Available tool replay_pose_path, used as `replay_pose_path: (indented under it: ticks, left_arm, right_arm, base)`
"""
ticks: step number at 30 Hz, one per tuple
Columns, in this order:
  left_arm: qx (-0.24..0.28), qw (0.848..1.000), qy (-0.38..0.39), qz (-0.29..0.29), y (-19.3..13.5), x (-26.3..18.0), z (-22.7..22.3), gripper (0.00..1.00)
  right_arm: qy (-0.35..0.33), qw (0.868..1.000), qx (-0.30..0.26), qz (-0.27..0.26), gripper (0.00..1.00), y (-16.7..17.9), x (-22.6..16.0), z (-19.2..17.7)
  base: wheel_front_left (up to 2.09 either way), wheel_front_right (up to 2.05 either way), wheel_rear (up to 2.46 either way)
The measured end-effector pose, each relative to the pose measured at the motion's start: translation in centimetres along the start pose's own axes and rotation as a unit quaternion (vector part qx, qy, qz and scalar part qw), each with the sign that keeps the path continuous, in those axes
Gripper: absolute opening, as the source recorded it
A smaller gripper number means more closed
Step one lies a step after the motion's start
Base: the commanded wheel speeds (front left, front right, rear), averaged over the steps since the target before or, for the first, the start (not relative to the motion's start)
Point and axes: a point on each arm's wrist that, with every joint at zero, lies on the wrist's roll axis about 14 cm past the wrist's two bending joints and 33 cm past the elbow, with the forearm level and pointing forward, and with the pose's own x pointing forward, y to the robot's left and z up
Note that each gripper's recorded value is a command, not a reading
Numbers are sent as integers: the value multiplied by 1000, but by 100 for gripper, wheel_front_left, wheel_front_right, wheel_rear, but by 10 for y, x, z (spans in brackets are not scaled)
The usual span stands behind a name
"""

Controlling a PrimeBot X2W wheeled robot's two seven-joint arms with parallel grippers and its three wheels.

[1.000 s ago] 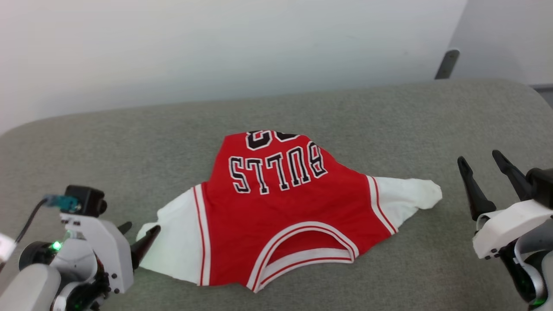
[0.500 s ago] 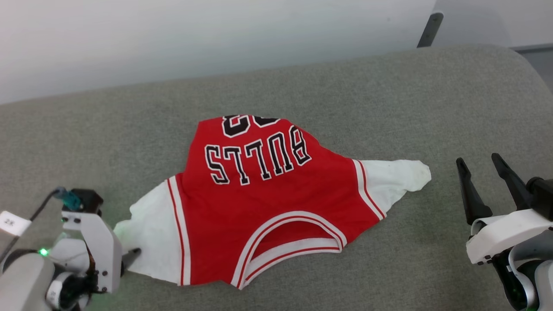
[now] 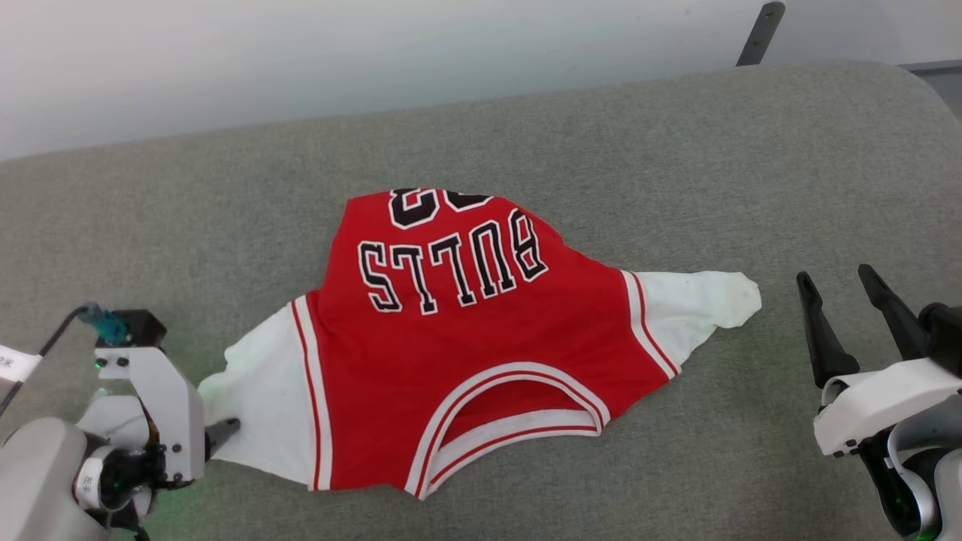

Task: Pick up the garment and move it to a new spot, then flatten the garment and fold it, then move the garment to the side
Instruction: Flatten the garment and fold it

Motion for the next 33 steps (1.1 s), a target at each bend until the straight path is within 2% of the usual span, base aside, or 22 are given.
replay_pose_path:
  ticks: [1, 2, 9, 13, 20, 24, 28, 29, 30, 33]
  left_arm:
    - [-9, 1000, 2, -2, 0, 0, -1, 72]
    - [-11, 1000, 3, -5, -1, 0, -1, 0]
    - [-24, 1000, 7, -11, 1, 2, -5, 0]
    - [-23, 1000, 6, -12, 0, 4, -4, 0]
    - [-26, 1000, -2, -18, 0, 7, -2, 0]
    - [-28, 999, -6, -21, 0, 9, -1, 0]
    - [-32, 999, -8, -24, 1, 12, -1, 0]
    - [-32, 999, -8, -25, 1, 13, -1, 0]
    - [-34, 999, -8, -25, 1, 13, -2, 0]
    - [-36, 999, -7, -26, 2, 14, -3, 0]
  right_arm:
    - [0, 1000, -1, 2, 100, 1, 1, 0]
    - [4, 1000, -2, 4, 100, 2, 3, 0]
    - [75, 997, 6, 22, 100, 9, 17, -23]
    - [138, 990, 3, 37, 100, 12, 27, -43]
    - [246, 967, 7, 61, 100, 19, 43, -82]
    - [314, 947, 18, 64, 100, 20, 46, -109]
    - [350, 934, 26, 71, 100, 25, 56, -119]
    - [358, 930, 24, 74, 76, 27, 58, -122]
    - [369, 926, 26, 75, 0, 27, 59, -125]
    - [393, 916, 19, 81, 0, 28, 62, -130]
  base:
    - [0, 0, 0]
    - [0, 0, 0]
    - [0, 0, 0]
    - [0, 0, 0]
    - [0, 0, 0]
    - [0, 0, 0]
    - [0, 0, 0]
    - [0, 0, 0]
    - [0, 0, 0]
    - [0, 0, 0]
